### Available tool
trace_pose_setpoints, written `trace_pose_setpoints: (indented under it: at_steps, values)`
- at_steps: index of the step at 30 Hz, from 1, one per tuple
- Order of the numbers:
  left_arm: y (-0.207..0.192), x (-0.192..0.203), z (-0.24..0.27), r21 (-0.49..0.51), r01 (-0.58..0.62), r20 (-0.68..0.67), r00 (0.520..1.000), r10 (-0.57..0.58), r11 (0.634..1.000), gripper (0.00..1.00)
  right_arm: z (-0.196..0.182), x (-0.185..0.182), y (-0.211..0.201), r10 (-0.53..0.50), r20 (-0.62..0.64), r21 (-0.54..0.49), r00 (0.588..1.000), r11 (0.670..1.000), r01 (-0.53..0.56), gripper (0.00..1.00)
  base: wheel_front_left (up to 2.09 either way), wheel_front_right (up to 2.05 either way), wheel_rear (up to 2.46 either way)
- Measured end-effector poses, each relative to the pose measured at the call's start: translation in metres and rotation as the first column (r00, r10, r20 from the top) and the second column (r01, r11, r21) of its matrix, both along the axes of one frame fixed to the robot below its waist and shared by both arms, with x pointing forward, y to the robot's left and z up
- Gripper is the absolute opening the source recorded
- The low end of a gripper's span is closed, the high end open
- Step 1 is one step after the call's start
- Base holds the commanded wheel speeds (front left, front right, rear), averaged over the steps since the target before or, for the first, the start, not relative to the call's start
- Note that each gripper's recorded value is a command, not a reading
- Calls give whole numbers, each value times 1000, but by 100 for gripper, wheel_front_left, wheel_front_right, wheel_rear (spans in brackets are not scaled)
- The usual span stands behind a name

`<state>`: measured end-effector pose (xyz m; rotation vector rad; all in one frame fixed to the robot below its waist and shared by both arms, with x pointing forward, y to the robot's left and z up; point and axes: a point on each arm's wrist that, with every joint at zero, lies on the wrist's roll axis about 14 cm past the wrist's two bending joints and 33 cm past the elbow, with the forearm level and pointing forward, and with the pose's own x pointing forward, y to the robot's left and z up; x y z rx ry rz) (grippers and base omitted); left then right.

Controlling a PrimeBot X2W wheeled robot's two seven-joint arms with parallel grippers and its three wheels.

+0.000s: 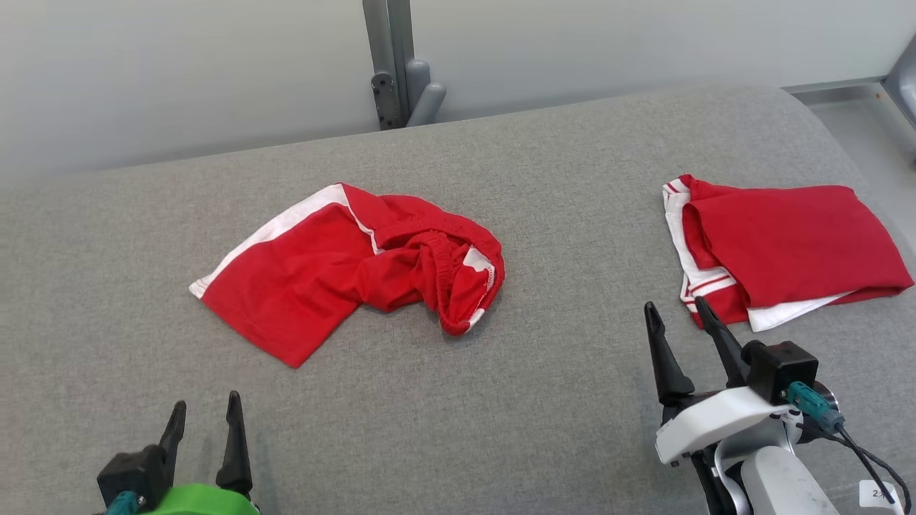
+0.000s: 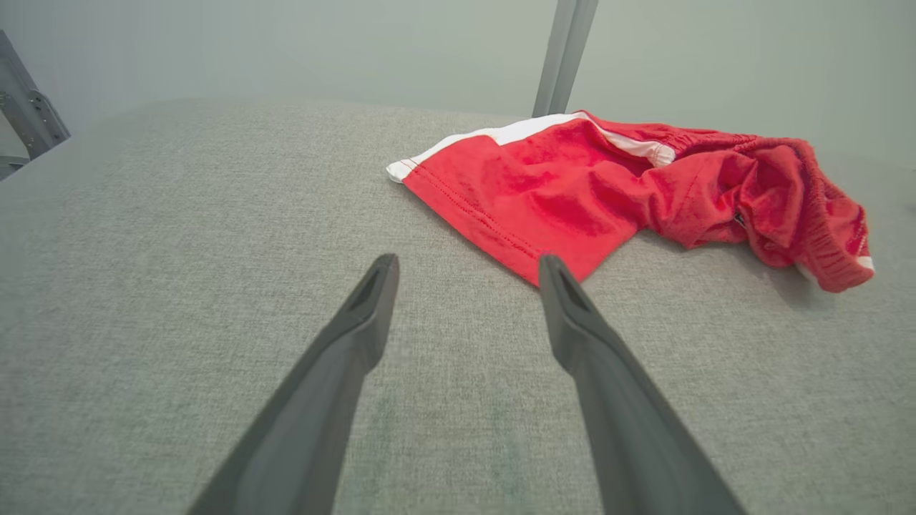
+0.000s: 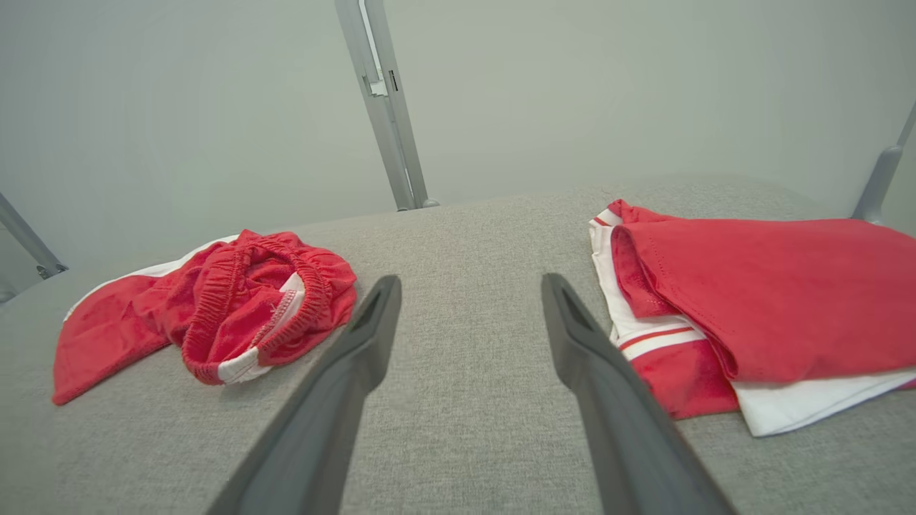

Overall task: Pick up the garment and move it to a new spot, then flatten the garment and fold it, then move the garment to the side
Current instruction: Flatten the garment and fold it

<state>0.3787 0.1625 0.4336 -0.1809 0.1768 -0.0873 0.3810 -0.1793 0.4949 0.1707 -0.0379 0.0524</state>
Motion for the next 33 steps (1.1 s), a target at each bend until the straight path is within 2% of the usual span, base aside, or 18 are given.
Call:
trace_pose_setpoints:
  at_steps: [4,10,17,22,27,33]
  values:
    - [4,-18,-4,-7,-21,-4,1000,21,1000,100,-2,-5,6,16,-5,2,1000,1000,-16,100,0,0,0]
    - [2,-23,-5,-21,-21,-1,1000,21,1000,100,-7,-7,14,42,-20,0,999,999,-42,100,0,0,0]
    - [-3,-17,-6,-36,-10,2,1000,10,999,100,-1,8,52,157,-5,-4,988,988,-157,100,0,0,0]
    - [2,-19,-11,-43,-30,-14,999,30,999,100,18,30,99,296,46,-34,954,955,-294,100,0,0,0]
    - [11,-24,-18,-47,-62,-36,998,61,997,100,32,55,145,428,68,-95,901,902,-422,100,0,0,0]
    - [20,-32,-22,-70,-104,-56,993,100,992,100,14,83,182,511,-17,-112,859,853,-510,100,0,0,0]
